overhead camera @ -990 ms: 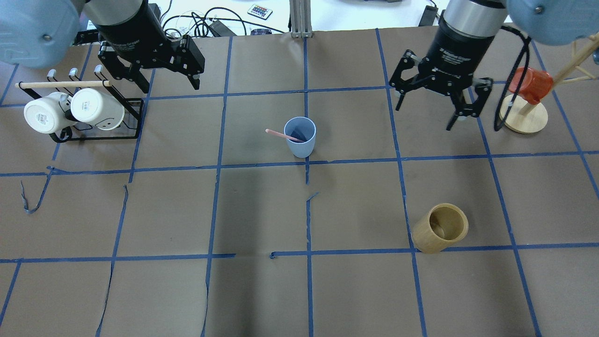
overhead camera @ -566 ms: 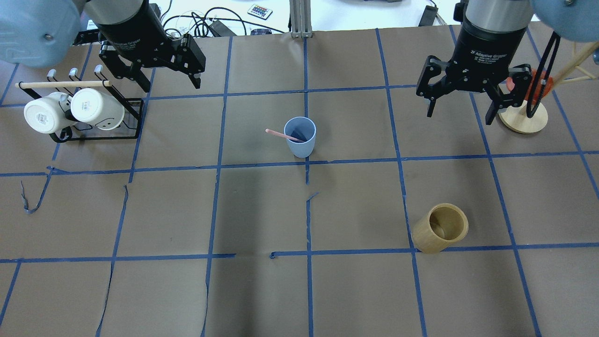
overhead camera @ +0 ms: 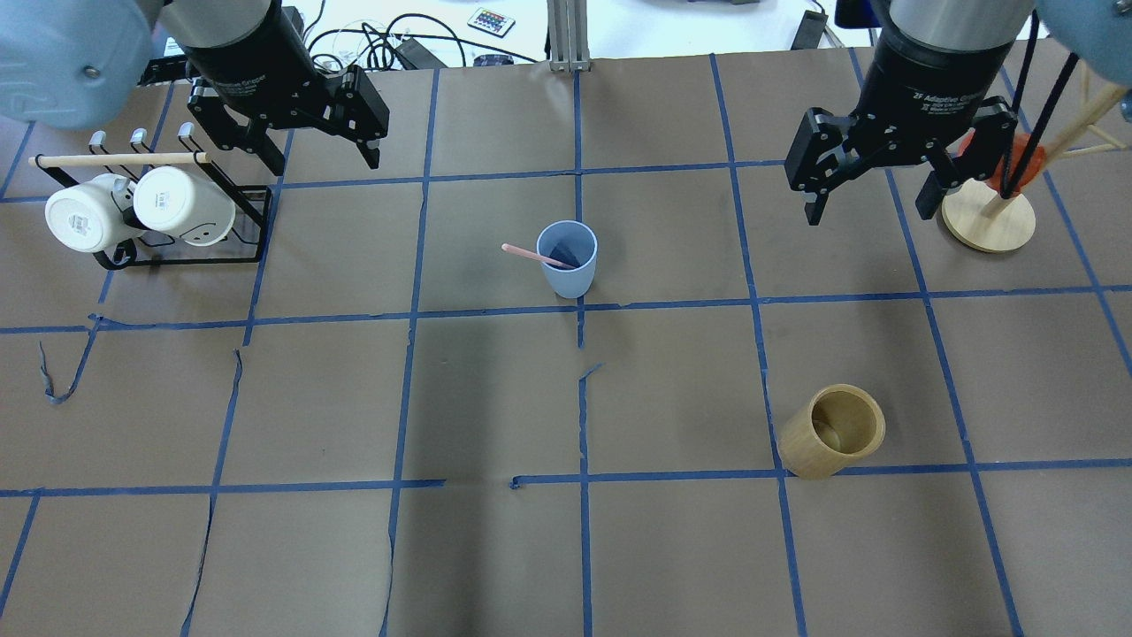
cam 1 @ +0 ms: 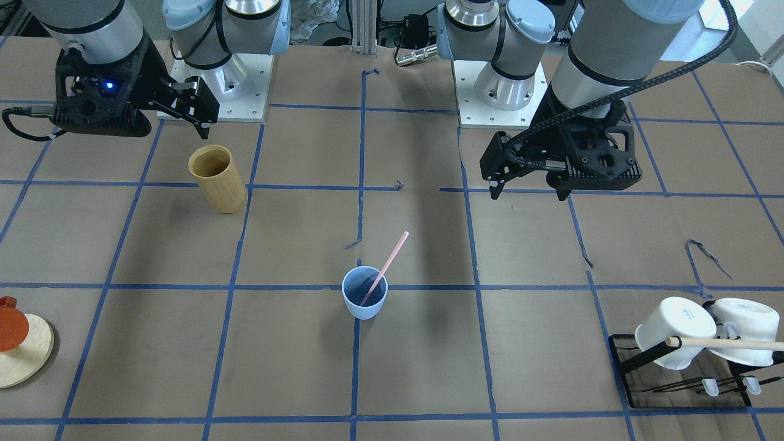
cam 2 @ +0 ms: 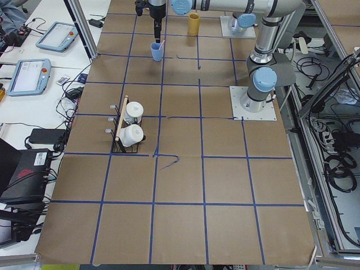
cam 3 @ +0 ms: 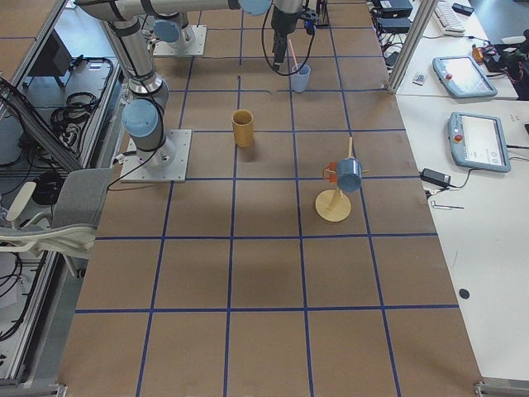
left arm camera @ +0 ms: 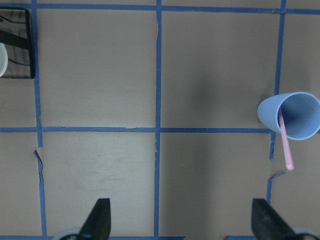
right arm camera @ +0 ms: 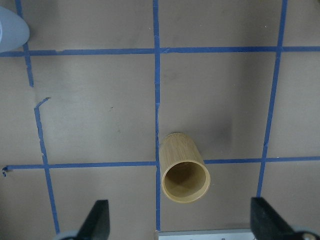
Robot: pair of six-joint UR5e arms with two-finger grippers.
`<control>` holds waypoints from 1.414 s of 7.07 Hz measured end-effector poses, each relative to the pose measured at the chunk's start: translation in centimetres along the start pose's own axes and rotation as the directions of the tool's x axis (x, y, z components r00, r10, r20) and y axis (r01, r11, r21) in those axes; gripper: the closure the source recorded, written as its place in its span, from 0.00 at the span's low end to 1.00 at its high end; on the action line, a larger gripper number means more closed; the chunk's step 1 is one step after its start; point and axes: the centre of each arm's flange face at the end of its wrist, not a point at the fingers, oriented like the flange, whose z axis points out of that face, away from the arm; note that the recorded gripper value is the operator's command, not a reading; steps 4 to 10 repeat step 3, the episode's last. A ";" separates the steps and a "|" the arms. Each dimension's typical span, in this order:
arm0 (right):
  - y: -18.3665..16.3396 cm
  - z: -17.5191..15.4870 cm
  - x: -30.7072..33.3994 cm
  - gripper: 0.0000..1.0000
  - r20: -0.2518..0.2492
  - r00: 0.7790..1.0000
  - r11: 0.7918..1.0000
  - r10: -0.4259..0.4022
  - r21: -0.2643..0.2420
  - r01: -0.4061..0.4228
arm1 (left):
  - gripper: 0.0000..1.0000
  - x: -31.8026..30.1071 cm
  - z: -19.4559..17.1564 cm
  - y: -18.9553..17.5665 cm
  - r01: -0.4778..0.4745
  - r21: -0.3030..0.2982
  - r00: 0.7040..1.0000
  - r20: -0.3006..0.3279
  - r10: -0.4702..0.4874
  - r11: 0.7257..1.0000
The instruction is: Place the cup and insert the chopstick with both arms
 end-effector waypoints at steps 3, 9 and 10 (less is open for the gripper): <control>-0.4 -0.8 -0.1 0.00 0.003 0.998 0.995 -0.059 0.076 0.058 | 0.00 0.0 0.0 -0.1 -0.003 0.000 1.000 0.000 0.003 1.000; -0.4 -0.8 -0.1 0.00 0.003 0.998 0.995 -0.059 0.076 0.058 | 0.00 0.0 0.0 -0.1 -0.003 0.000 1.000 0.000 0.003 1.000; -0.4 -0.8 -0.1 0.00 0.003 0.998 0.995 -0.059 0.076 0.058 | 0.00 0.0 0.0 -0.1 -0.003 0.000 1.000 0.000 0.003 1.000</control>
